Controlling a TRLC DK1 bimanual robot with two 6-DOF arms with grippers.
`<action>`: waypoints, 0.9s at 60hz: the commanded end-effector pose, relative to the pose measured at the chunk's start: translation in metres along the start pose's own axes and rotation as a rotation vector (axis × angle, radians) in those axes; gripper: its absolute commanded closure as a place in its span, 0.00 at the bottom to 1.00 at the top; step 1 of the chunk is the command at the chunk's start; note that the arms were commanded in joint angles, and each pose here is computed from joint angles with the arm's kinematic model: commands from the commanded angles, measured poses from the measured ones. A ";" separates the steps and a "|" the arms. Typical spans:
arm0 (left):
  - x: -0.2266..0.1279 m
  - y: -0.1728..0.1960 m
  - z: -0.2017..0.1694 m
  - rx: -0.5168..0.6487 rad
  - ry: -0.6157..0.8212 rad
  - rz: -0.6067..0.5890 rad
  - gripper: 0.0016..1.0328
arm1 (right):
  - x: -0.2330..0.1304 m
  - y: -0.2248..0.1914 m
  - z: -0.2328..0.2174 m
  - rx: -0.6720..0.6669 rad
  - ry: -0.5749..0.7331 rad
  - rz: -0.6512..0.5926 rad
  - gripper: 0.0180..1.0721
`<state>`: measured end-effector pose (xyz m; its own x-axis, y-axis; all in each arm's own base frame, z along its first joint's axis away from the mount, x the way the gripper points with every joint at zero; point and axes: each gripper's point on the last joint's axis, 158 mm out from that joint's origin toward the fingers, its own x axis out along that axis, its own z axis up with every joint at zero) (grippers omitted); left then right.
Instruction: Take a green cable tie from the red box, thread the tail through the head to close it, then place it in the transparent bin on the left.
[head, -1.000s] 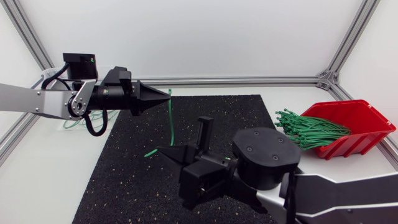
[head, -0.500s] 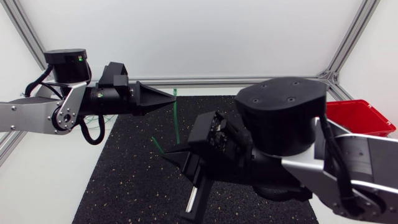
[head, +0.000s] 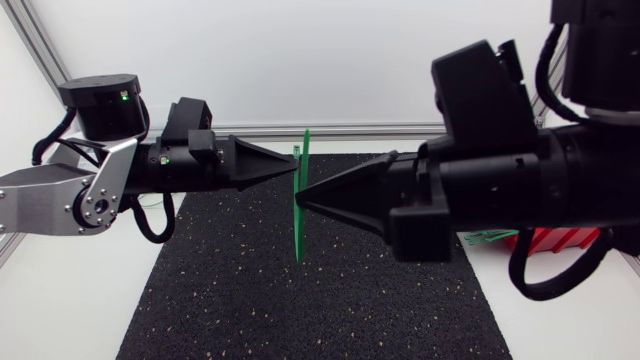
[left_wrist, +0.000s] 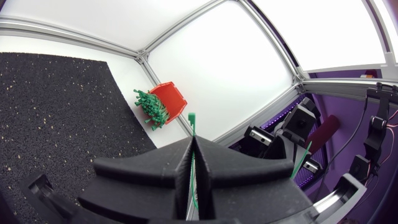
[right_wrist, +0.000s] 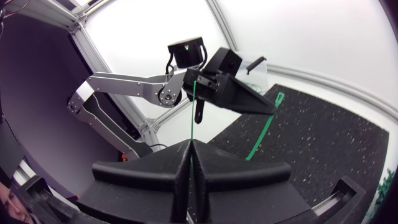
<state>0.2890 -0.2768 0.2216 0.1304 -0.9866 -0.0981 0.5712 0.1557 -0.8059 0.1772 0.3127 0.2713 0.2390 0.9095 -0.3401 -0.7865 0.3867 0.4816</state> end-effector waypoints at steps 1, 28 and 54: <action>0.001 -0.007 -0.007 0.030 0.002 -0.009 0.97 | 0.010 -0.003 -0.011 0.136 0.073 0.013 0.95; -0.004 -0.028 -0.017 0.132 -0.034 -0.017 0.97 | -0.007 0.022 -0.013 0.729 0.368 0.238 0.95; 0.001 -0.043 -0.021 0.208 -0.096 -0.024 0.97 | -0.005 0.041 -0.003 0.936 0.503 0.324 0.95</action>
<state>0.2514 -0.2863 0.2394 0.1786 -0.9834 -0.0331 0.7110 0.1522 -0.6865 0.1451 0.3189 0.2847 -0.3024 0.9102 -0.2829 -0.0283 0.2881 0.9572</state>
